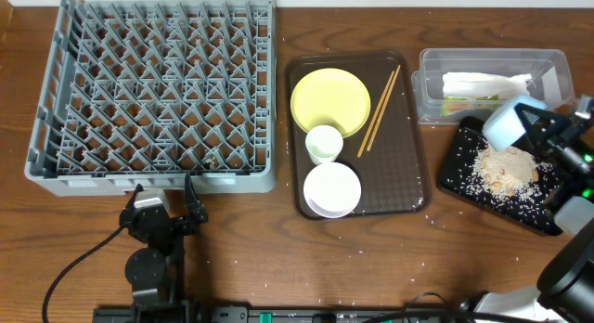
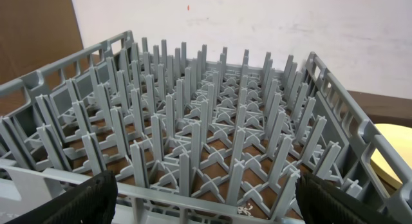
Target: Sort waste into correct bins and load items into the dishwasher
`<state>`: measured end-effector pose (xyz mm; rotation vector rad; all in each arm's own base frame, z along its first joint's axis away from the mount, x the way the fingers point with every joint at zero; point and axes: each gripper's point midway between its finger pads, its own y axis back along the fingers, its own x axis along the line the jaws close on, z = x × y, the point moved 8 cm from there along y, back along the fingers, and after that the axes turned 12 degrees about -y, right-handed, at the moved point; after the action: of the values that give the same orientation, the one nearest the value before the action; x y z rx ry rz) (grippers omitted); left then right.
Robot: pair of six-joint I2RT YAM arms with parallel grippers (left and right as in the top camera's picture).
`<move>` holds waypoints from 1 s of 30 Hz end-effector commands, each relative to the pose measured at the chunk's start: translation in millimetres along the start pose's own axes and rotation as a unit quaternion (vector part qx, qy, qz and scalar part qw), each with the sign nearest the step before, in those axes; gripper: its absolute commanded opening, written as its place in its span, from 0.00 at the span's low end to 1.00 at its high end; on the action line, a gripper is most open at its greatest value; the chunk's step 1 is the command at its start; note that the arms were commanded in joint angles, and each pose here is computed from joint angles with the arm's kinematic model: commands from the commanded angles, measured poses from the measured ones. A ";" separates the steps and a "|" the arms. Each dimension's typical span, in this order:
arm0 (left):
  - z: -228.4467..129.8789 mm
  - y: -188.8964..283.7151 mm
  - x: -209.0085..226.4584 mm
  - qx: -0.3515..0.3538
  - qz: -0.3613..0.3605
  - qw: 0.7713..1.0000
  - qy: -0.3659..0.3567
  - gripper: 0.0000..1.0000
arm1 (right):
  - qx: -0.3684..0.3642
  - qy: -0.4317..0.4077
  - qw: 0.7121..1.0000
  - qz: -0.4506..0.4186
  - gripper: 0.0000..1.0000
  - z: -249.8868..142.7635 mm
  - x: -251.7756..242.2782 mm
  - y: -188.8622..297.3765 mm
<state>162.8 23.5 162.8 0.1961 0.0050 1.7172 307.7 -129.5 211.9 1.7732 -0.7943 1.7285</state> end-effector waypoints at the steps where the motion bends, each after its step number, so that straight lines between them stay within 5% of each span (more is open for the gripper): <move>1: -14.8 -2.4 -0.5 0.024 0.002 1.000 -0.009 0.90 | 0.030 0.032 0.999 0.002 0.02 -8.6 1.6 -21.0; 11: -14.8 -2.4 -0.5 0.024 0.002 1.000 -0.009 0.90 | 0.096 0.002 0.995 0.006 0.02 -48.5 -3.3 -99.9; 20: -14.8 -2.4 -0.5 0.024 0.002 1.000 -0.009 0.90 | 0.197 0.067 0.978 0.001 0.02 -94.6 16.2 -181.8; 30: -14.8 -2.4 -0.5 0.024 0.002 1.000 -0.009 0.90 | 0.146 0.171 0.960 -0.167 0.01 -110.7 32.5 -245.8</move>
<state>162.8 23.4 162.9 0.1957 0.0047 1.7168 395.7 109.3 231.0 1.9915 -0.1688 1.7336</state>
